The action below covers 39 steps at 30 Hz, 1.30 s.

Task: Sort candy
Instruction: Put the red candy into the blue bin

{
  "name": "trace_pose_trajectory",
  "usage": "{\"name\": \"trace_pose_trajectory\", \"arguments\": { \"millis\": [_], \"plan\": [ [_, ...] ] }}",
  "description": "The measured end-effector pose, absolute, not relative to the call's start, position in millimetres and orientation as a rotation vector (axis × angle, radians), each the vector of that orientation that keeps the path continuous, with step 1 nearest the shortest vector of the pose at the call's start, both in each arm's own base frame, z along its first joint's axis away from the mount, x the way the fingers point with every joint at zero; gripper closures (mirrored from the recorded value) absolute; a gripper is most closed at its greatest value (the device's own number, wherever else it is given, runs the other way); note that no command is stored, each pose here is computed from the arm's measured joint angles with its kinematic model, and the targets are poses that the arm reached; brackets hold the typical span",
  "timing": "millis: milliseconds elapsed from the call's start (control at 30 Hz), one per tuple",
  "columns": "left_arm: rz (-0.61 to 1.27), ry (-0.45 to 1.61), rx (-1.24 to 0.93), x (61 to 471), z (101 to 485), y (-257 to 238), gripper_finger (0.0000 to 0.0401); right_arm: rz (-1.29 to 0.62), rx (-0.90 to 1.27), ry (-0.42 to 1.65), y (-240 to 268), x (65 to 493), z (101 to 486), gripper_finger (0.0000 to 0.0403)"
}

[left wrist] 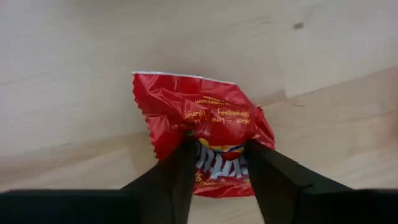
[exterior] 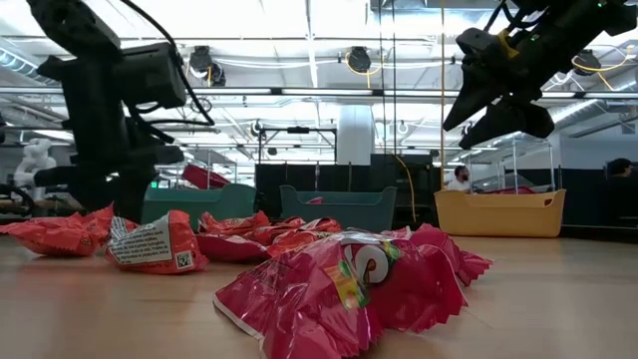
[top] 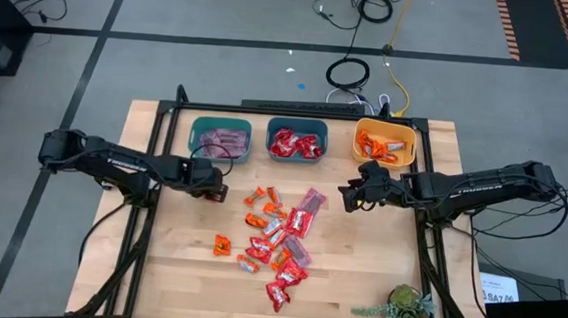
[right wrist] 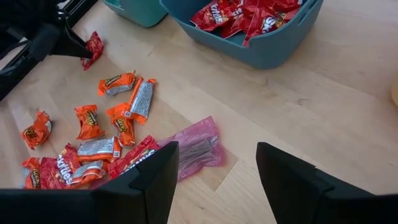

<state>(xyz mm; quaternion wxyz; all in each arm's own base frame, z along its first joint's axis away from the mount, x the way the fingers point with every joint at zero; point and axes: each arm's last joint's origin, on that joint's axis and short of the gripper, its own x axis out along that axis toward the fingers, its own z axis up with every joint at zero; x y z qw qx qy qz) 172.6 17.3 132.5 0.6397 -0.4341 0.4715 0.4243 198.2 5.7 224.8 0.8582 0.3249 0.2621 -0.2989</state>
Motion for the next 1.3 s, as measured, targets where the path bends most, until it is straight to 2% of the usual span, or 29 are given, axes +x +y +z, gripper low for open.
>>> {"name": "trace_pose_trajectory", "arguments": {
  "millis": [200, 367, 567, 833, 1100, 1300],
  "plan": [
    [0.886, 1.117, -0.96, 177.7, 139.3, 16.2, 0.0371, -0.628, 0.684, 0.55, 5.6, 198.2, 224.8, 0.0195],
    [0.813, 1.116, -0.933, 191.0, 158.4, 16.5, 0.0375, -0.628, 0.684, 0.55, 5.7, 198.2, 224.8, 0.0195],
    [0.696, 1.019, -0.83, 216.3, 203.5, 26.4, 0.0379, -0.63, 0.683, 0.548, 5.6, 198.2, 224.9, 0.0195],
    [0.583, 0.877, -0.657, 254.8, 267.2, 85.1, 0.0384, -0.623, 0.692, 0.52, 5.6, 200.1, 226.9, 0.0195],
    [0.445, 0.901, -0.538, 312.2, 277.7, 163.2, 0.0386, -0.635, 0.733, 0.508, 5.6, 200.0, 226.9, 0.0195],
    [0.331, 0.942, -0.467, 357.2, 270.3, 193.3, 0.0378, -0.64, 0.749, 0.503, 5.6, 200.0, 226.9, 0.0195]
  ]
}}
